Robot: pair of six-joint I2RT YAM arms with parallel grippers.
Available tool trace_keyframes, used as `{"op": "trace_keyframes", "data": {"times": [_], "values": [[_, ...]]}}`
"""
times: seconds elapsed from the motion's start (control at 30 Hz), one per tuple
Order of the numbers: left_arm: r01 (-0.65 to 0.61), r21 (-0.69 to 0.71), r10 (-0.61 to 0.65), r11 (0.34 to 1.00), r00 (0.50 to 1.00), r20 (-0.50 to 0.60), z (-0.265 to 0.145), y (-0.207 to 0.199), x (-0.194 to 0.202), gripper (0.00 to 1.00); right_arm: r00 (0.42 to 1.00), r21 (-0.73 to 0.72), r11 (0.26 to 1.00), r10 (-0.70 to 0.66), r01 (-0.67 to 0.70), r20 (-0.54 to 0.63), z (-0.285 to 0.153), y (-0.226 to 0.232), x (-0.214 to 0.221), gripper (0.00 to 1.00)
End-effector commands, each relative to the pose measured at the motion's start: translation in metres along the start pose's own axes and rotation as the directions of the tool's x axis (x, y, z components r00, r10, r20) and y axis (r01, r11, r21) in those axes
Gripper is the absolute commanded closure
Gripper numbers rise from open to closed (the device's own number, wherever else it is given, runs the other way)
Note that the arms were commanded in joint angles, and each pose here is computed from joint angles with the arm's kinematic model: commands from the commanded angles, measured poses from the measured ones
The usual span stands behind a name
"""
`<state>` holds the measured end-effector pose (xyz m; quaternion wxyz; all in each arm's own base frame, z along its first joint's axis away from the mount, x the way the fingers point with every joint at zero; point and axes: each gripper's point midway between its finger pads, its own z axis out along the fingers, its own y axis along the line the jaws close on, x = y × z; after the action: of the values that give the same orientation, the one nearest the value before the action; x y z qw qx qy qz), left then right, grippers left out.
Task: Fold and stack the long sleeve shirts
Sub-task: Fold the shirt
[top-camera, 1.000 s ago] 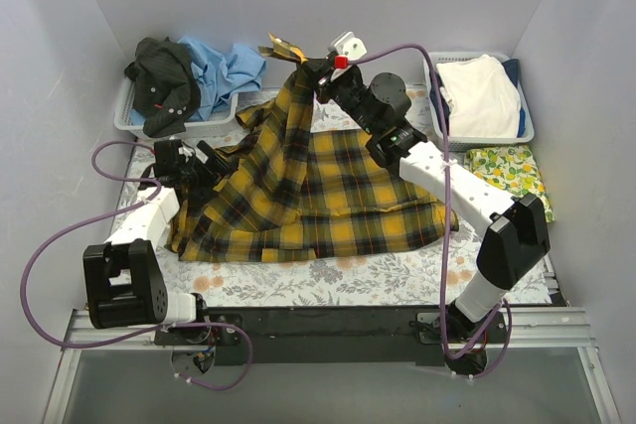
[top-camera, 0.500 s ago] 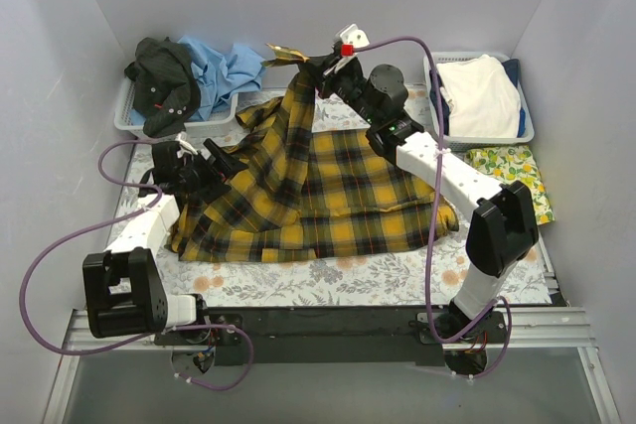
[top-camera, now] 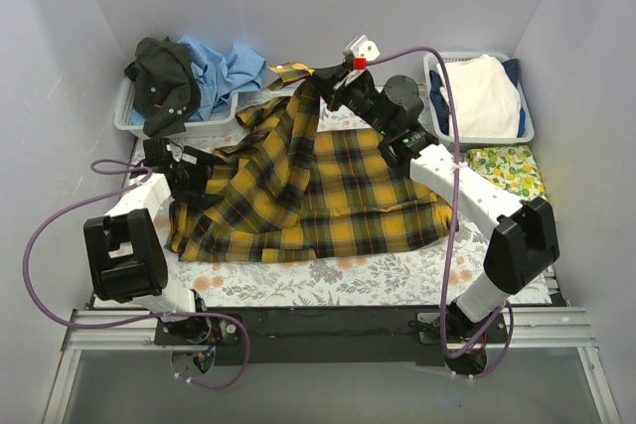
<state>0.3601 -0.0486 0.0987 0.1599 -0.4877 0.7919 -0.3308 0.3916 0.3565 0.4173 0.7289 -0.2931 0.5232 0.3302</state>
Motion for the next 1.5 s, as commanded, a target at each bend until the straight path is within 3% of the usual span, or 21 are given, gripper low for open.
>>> {"op": "trace_keyframes", "data": {"times": [0.0,0.37,0.63,0.97,1.1,1.13,1.17,1.47], "values": [[0.148,-0.018,-0.146,0.989,0.986,0.084,-0.014,-0.010,-0.018,0.08,0.993,0.012,0.998,-0.057,0.056,0.099,-0.013,0.000,-0.038,0.99],[0.264,-0.143,-0.262,0.954,0.965,0.032,0.005,0.030,-0.002,0.13,0.988,-0.016,0.996,-0.079,0.082,0.129,-0.031,0.010,-0.045,0.99],[0.281,-0.152,-0.283,0.948,0.959,0.007,0.013,0.032,-0.003,0.28,0.984,-0.088,0.990,-0.096,0.110,0.153,-0.044,0.027,-0.056,0.99],[0.294,-0.149,-0.301,0.944,0.953,-0.029,0.024,0.034,-0.001,0.58,0.974,-0.067,0.985,-0.142,0.156,0.174,-0.066,0.030,-0.068,0.99],[0.294,-0.144,-0.302,0.945,0.953,-0.034,0.023,0.032,0.000,0.85,0.976,-0.055,0.987,-0.138,0.149,0.168,-0.071,0.029,-0.067,0.99],[0.294,-0.146,-0.302,0.945,0.953,-0.031,0.022,0.032,0.000,0.95,0.976,-0.053,0.987,-0.138,0.149,0.167,-0.071,0.029,-0.066,0.99],[0.296,-0.146,-0.304,0.944,0.952,-0.032,0.022,0.032,0.000,0.99,0.977,-0.048,0.988,-0.137,0.147,0.163,-0.072,0.028,-0.065,0.99],[0.295,-0.150,-0.294,0.944,0.955,0.027,0.008,0.036,-0.002,1.00,0.978,0.007,0.987,-0.159,0.159,0.135,-0.086,0.021,-0.053,0.99]]}}
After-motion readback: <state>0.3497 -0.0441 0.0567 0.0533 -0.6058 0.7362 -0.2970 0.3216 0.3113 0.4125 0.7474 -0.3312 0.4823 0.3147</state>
